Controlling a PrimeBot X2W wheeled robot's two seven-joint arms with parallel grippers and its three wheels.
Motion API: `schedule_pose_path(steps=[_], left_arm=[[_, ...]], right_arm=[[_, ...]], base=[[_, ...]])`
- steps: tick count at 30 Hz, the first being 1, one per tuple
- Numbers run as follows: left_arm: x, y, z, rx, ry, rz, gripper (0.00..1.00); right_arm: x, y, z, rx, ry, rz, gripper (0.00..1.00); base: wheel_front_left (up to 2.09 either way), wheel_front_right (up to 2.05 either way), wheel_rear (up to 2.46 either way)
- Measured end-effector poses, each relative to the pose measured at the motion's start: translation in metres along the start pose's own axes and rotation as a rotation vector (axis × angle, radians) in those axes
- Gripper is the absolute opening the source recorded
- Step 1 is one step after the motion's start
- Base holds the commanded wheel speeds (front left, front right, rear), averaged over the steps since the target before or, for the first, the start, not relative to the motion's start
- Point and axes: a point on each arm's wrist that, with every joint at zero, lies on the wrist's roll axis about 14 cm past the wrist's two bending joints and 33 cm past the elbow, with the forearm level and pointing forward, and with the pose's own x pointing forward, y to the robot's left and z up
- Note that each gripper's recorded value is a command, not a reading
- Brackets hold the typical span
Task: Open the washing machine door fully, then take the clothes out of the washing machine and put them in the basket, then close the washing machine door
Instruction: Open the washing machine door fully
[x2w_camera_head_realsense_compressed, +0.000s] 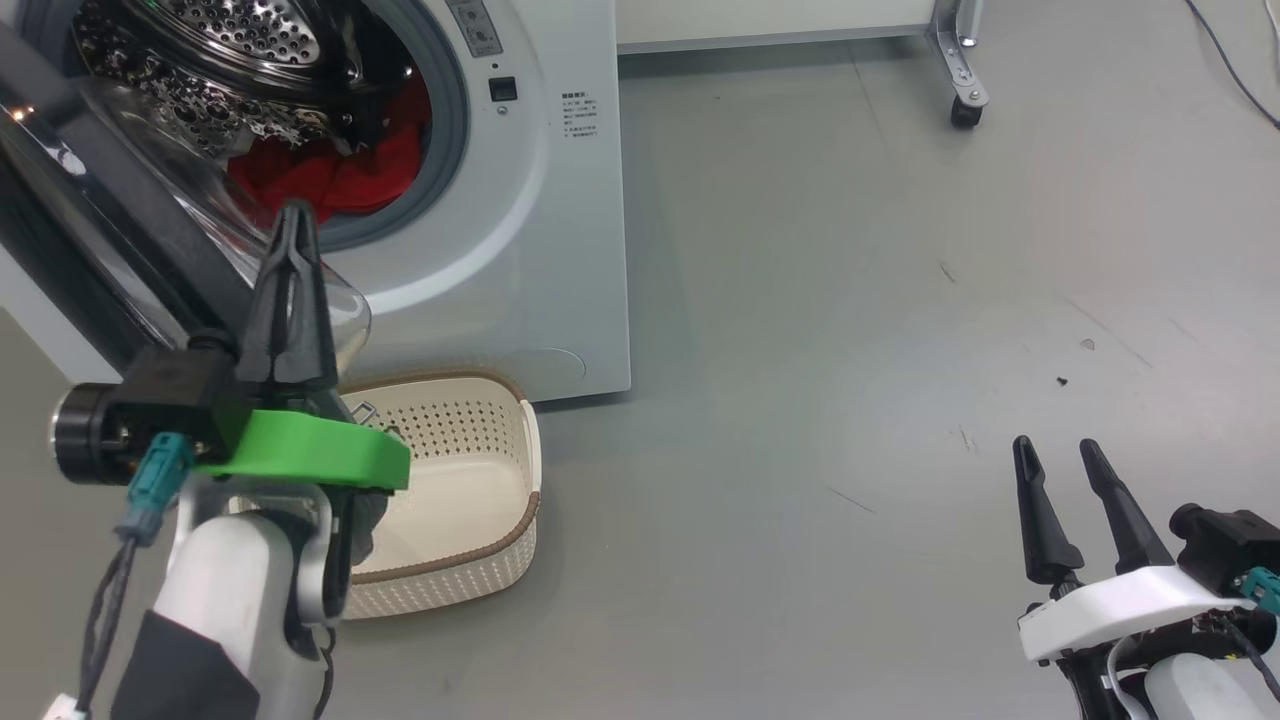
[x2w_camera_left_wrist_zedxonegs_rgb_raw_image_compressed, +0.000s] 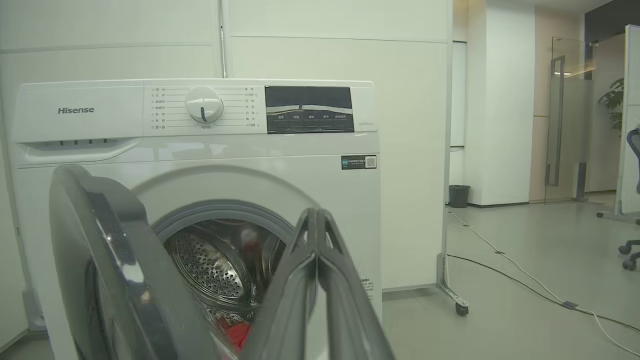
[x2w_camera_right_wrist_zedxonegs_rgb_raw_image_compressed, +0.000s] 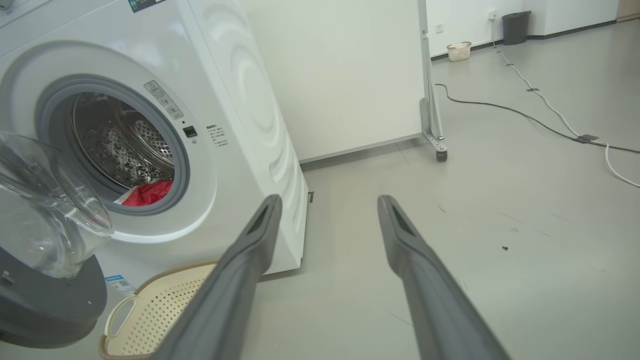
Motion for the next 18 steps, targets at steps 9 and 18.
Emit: schedule_pose_path(steps=[9, 18], left_arm=[[-0.008, -0.023, -0.050, -0.018, 0.171, -0.057, 0.00], [-0.027, -0.005, -0.101, -0.015, 0.345, 0.006, 0.00]], right_arm=[[-0.001, -0.005, -0.001, 0.007, -0.001, -0.020, 1.00], [-0.003, -0.007, -0.004, 0.008, 0.009, -0.029, 1.00]], base=[[0.00, 0.00, 0.00], [0.00, 0.00, 0.00]])
